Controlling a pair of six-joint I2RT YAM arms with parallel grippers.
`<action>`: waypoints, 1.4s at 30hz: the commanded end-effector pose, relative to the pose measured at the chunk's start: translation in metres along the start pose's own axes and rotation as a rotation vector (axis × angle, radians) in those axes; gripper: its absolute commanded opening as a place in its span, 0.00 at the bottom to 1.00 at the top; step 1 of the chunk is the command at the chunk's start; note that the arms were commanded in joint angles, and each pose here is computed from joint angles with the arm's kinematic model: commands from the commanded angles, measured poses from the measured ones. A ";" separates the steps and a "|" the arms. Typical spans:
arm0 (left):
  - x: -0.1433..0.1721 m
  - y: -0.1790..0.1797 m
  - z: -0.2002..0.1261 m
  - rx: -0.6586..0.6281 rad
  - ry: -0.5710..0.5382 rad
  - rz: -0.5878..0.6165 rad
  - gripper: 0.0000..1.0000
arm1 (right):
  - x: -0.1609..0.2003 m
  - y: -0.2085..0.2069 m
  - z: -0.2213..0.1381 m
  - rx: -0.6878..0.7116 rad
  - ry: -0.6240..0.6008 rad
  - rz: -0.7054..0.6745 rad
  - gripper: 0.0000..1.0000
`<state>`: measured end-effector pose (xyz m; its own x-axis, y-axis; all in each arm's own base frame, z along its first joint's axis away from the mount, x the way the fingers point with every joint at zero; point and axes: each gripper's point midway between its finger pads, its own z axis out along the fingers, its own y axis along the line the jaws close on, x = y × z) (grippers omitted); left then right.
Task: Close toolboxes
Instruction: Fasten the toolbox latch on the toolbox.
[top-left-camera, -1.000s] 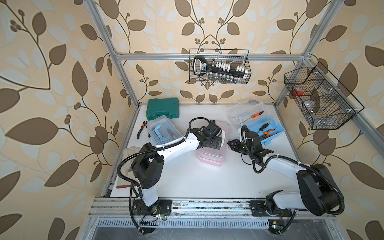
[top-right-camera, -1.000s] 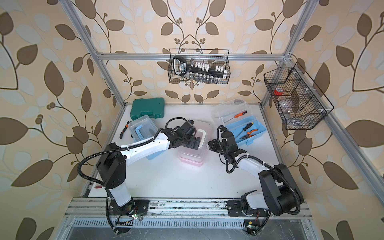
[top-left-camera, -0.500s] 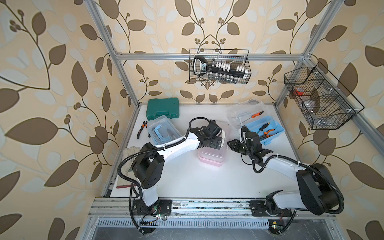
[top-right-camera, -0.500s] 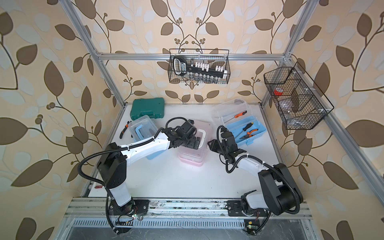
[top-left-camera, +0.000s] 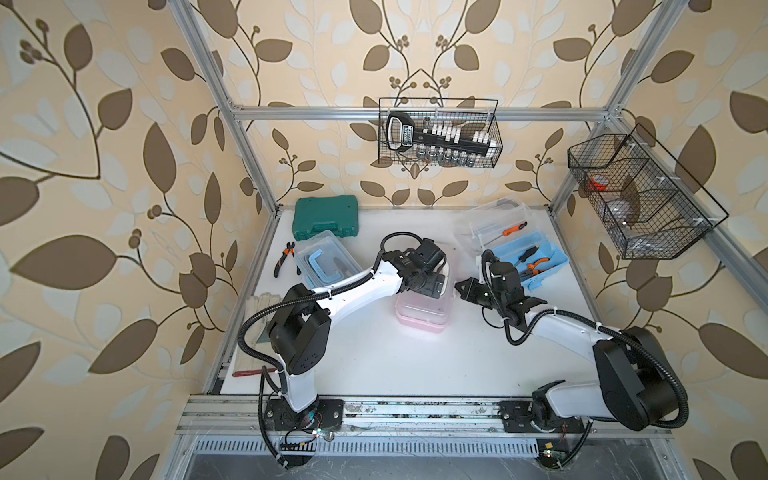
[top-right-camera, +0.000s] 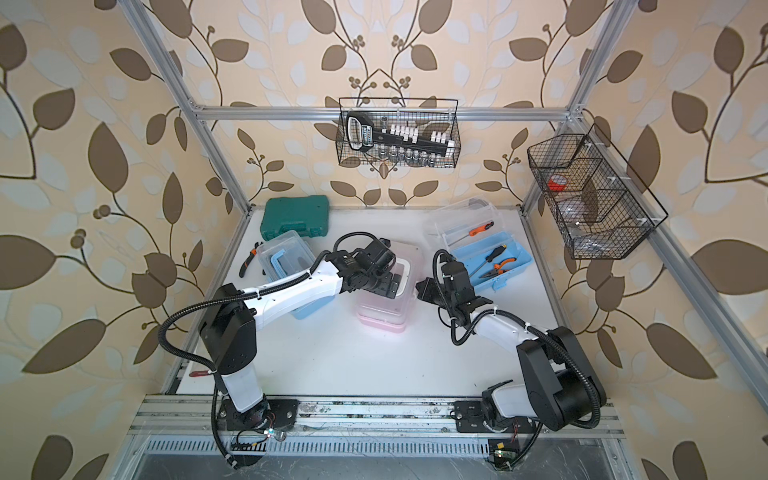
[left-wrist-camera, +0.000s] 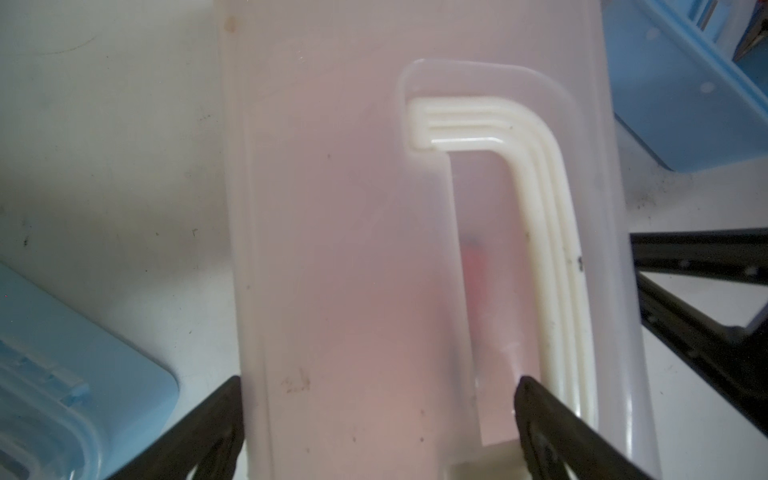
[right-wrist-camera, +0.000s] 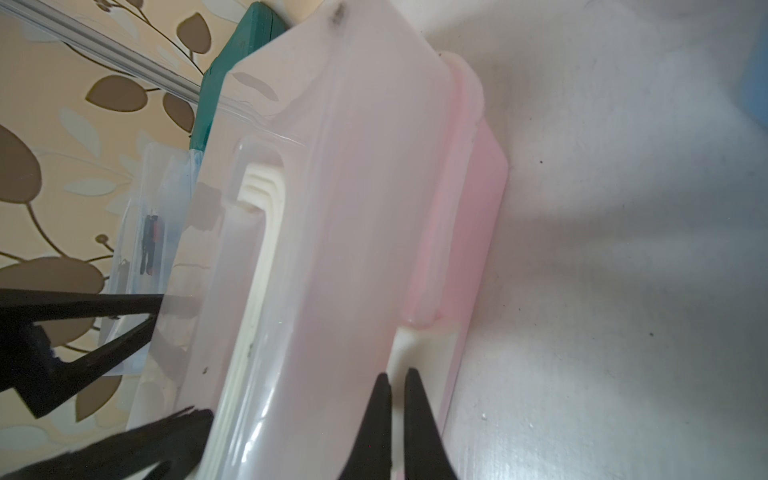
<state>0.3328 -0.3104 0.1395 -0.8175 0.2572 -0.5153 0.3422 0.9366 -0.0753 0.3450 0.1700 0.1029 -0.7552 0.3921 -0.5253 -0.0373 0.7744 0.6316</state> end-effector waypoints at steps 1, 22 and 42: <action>-0.011 -0.008 -0.011 0.018 -0.020 0.052 0.99 | 0.002 0.018 0.000 -0.052 0.036 -0.025 0.07; 0.007 -0.006 0.013 0.005 0.031 0.051 0.99 | -0.014 -0.018 -0.016 0.044 -0.016 0.007 0.12; 0.017 -0.007 0.024 0.011 0.062 0.036 0.99 | 0.010 -0.006 -0.007 -0.028 0.056 0.001 0.26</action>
<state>0.3423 -0.3168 0.1379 -0.7938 0.2786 -0.5406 0.3646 0.9294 -0.0565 0.3393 0.1557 0.1017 -0.7731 0.3884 -0.5015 -0.0316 0.7661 0.6420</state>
